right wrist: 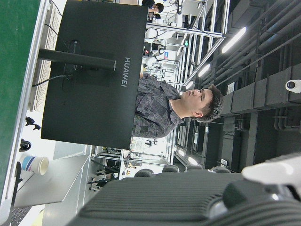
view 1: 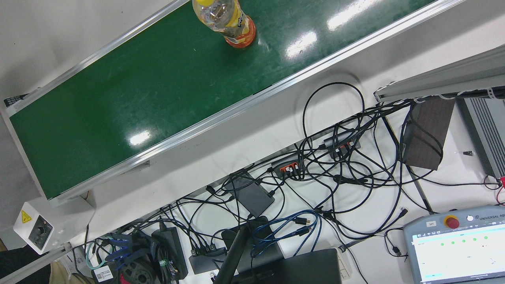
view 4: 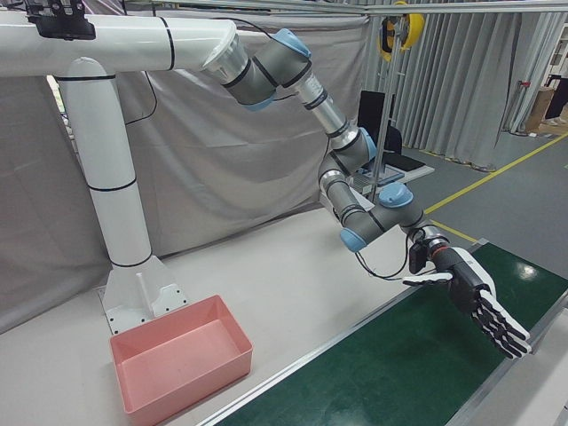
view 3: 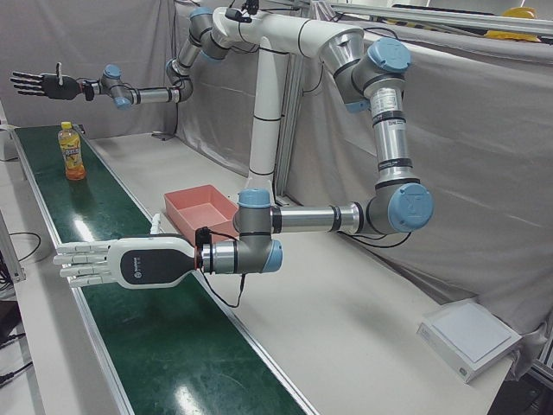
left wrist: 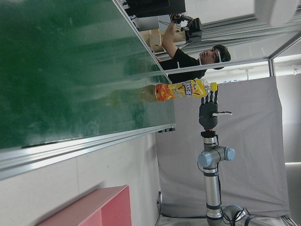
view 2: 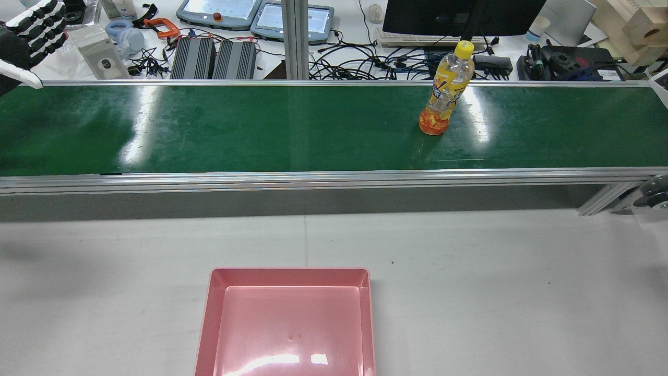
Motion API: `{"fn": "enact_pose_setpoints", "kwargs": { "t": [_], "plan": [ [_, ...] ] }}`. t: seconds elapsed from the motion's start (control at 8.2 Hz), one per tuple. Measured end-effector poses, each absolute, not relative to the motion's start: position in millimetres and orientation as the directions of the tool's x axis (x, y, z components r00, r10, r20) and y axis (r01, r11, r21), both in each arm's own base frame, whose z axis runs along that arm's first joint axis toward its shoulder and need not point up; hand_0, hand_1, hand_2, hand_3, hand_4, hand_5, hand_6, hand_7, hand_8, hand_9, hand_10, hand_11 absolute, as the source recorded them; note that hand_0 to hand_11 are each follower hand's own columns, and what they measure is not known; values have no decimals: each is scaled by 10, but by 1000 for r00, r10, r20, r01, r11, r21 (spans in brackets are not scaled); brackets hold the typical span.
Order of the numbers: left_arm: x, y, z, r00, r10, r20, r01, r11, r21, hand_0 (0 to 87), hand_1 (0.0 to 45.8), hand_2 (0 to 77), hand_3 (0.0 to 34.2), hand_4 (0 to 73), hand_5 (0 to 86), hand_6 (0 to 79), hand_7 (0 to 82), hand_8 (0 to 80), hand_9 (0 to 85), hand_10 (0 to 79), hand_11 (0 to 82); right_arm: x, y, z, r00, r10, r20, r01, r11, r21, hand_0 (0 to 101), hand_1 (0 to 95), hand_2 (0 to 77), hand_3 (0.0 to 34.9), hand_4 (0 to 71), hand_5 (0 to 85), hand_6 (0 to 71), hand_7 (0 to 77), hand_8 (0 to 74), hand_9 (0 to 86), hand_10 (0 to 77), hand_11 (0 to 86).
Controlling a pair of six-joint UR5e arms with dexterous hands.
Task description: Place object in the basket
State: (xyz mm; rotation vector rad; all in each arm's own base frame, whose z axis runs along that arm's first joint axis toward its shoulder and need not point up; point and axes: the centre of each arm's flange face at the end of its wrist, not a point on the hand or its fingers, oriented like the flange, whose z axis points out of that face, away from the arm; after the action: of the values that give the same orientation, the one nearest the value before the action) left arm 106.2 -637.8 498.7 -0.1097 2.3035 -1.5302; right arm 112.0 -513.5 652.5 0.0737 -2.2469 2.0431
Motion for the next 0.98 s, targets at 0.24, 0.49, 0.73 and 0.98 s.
{"fn": "enact_pose_setpoints", "kwargs": {
  "t": [0.24, 0.49, 0.73, 0.98],
  "plan": [
    [1173, -6388, 5055, -923, -279, -263, 136, 404, -904, 612, 104, 0, 2, 5, 11, 0, 11, 0, 5, 0, 5, 1120, -5135, 6525, -993, 34, 110, -106, 97, -990, 3, 0, 5, 0, 0, 0, 0, 5, 0, 0, 0, 0],
    [1223, -6395, 5073, -922, -284, -264, 134, 406, -904, 612, 104, 0, 2, 5, 22, 0, 11, 0, 5, 0, 5, 1120, -5135, 6525, -993, 34, 109, -105, 97, -990, 2, 0, 5, 0, 0, 0, 0, 5, 0, 0, 0, 0],
    [1234, -6403, 5087, -923, -282, -263, 133, 406, -904, 613, 109, 0, 2, 5, 22, 0, 11, 0, 5, 0, 5, 1121, -5135, 6525, -993, 33, 109, -106, 97, -990, 2, 0, 5, 0, 0, 0, 0, 5, 0, 0, 0, 0],
    [1238, -6407, 5091, -924, -279, -261, 132, 408, -903, 612, 109, 0, 2, 5, 22, 0, 11, 0, 5, 0, 5, 1120, -5135, 6525, -993, 34, 109, -106, 97, -990, 3, 0, 5, 0, 0, 0, 0, 5, 0, 0, 0, 0]
  ]
}}
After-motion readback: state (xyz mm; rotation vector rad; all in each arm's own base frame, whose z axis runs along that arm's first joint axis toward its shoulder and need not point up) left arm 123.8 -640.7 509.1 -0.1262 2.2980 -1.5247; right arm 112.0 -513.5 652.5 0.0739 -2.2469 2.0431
